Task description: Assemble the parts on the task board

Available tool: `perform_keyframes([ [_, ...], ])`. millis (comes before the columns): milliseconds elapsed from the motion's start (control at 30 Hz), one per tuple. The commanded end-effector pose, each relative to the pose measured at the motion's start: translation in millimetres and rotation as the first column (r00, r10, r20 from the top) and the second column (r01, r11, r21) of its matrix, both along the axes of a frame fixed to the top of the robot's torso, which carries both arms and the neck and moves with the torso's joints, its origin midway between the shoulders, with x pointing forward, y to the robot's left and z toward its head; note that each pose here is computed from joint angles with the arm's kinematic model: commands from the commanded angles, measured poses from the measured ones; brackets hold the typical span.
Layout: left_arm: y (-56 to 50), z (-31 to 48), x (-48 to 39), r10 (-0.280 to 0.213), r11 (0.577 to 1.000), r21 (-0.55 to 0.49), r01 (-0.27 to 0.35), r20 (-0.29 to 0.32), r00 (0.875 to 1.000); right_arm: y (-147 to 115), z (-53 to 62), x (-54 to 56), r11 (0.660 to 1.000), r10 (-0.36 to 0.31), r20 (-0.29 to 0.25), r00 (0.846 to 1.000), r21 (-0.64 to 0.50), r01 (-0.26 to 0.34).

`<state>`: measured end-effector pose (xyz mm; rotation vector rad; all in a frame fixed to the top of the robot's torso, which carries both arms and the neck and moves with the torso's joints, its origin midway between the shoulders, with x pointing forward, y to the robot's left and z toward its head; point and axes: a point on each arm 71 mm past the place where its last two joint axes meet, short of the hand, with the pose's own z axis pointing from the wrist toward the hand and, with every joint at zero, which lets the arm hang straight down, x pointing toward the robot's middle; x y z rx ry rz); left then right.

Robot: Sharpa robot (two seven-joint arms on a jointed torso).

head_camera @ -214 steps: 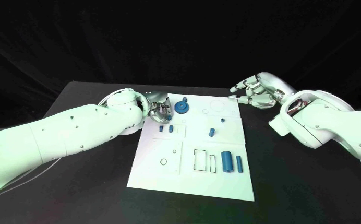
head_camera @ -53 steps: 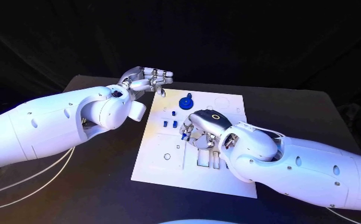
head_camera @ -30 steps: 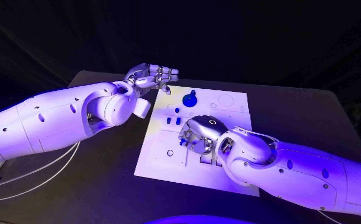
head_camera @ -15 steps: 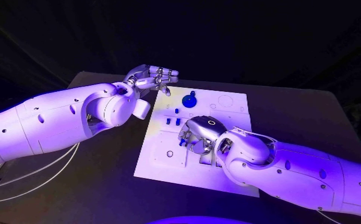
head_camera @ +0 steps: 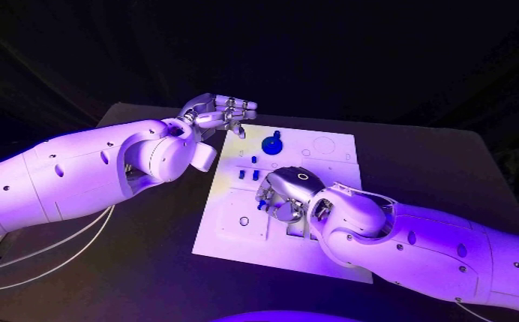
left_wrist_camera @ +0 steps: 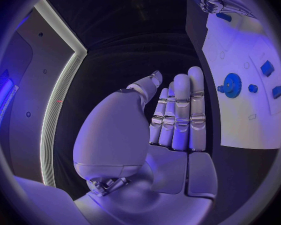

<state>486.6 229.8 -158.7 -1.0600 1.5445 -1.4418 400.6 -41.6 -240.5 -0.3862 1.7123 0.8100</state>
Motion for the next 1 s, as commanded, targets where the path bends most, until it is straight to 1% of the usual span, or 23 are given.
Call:
perform_keyframes([
  [33,-3.4,1.0,-0.8,-0.022,1.0,-0.007,0.022,0.001,1.0,0.7,-5.6,-1.3,0.998,0.016,-0.017,1.0,-0.062,-0.017],
  [200,-3.4,1.0,-0.9,-0.021,1.0,-0.006,0.021,0.002,1.0,3.3,-7.4,-2.8,0.997,0.033,-0.036,0.999,-0.075,-0.036],
  [300,-3.6,1.2,-1.0,-0.02,1.0,-0.006,0.02,0.004,1.0,4.0,-7.8,-2.9,0.997,0.031,-0.044,0.999,-0.068,-0.034],
  [400,-4.0,1.2,-1.1,-0.021,1.0,-0.005,0.021,0.002,1.0,3.4,-7.3,-1.9,0.999,0.02,-0.044,0.999,-0.048,-0.022],
  [733,-3.1,0.3,-0.7,-0.021,1.0,-0.002,0.021,-0.006,1.0,-1.6,-4.0,1.8,1.0,-0.019,-0.016,1.0,0.008,0.019],
  [900,-2.6,0.1,-0.6,-0.022,1.0,-0.001,0.022,-0.008,1.0,-9.9,-0.6,-0.7,0.999,-0.037,-0.017,0.999,0.031,0.037],
  [1000,-1.6,0.0,-0.5,-0.021,1.0,0.0,0.021,-0.01,1.0,-19.3,4.8,-2.5,0.998,-0.051,-0.023,0.998,0.042,0.052],
])
